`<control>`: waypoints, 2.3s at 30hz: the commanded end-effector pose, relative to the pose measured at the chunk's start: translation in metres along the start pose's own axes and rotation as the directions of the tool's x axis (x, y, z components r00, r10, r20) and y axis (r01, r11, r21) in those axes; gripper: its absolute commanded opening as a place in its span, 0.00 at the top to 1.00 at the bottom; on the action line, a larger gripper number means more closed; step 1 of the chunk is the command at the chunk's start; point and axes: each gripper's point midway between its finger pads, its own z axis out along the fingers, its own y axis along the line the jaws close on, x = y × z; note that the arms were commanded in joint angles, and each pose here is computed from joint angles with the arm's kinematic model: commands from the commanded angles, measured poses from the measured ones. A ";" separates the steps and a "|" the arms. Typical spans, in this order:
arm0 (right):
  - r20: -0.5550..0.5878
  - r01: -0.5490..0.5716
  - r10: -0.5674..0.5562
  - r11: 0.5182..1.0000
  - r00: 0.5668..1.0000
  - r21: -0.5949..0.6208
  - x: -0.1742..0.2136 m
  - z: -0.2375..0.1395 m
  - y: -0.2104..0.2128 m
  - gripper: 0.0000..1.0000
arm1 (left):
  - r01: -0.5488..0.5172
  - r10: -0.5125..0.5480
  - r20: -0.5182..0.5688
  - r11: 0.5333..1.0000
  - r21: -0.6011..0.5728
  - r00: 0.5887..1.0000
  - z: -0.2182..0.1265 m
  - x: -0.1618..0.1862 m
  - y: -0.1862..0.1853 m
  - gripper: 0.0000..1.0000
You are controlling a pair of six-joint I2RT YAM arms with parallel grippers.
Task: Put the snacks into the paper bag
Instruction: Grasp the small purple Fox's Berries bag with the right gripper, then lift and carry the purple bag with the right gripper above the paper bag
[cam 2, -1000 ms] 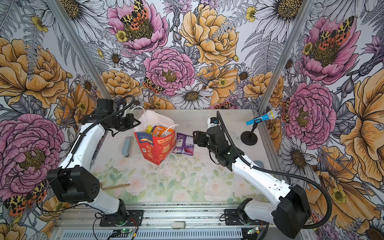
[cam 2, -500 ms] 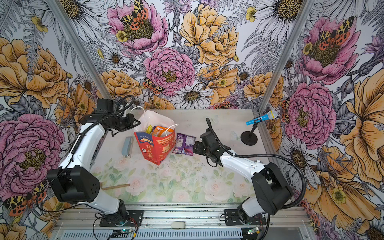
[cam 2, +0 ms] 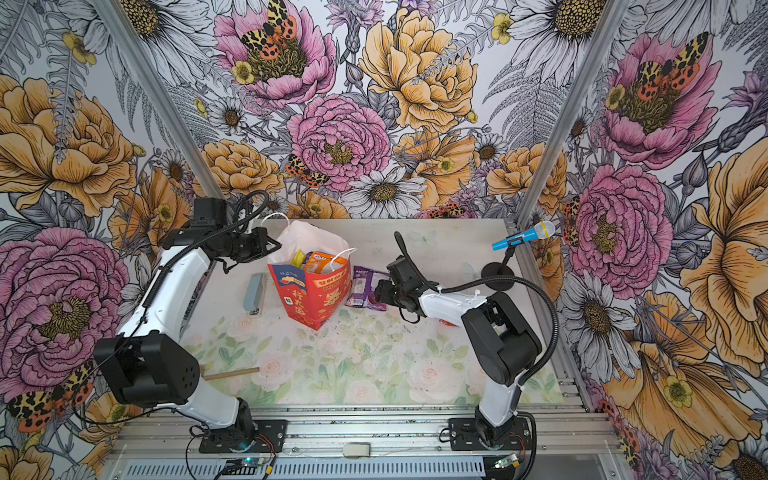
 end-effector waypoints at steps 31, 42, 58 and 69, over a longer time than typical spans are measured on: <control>-0.036 -0.090 0.084 0.963 0.996 -0.256 -0.011 0.052 0.038 0.53 | 0.003 -0.003 0.005 1.000 -0.006 1.000 -0.002 0.002 -0.001 1.00; -0.006 -0.067 0.068 0.964 0.998 -0.256 -0.012 0.029 0.038 0.96 | 0.002 -0.002 0.004 1.000 -0.004 1.000 -0.002 0.003 -0.001 1.00; 0.102 -0.051 0.062 0.993 0.993 -0.103 -0.004 -0.039 0.002 1.00 | 0.003 -0.003 0.004 1.000 -0.008 1.000 -0.001 0.002 0.000 1.00; 0.306 -0.032 0.060 0.995 0.950 -0.096 -0.039 -0.131 0.013 1.00 | 0.002 -0.002 0.003 1.000 -0.005 1.000 -0.001 0.003 -0.001 1.00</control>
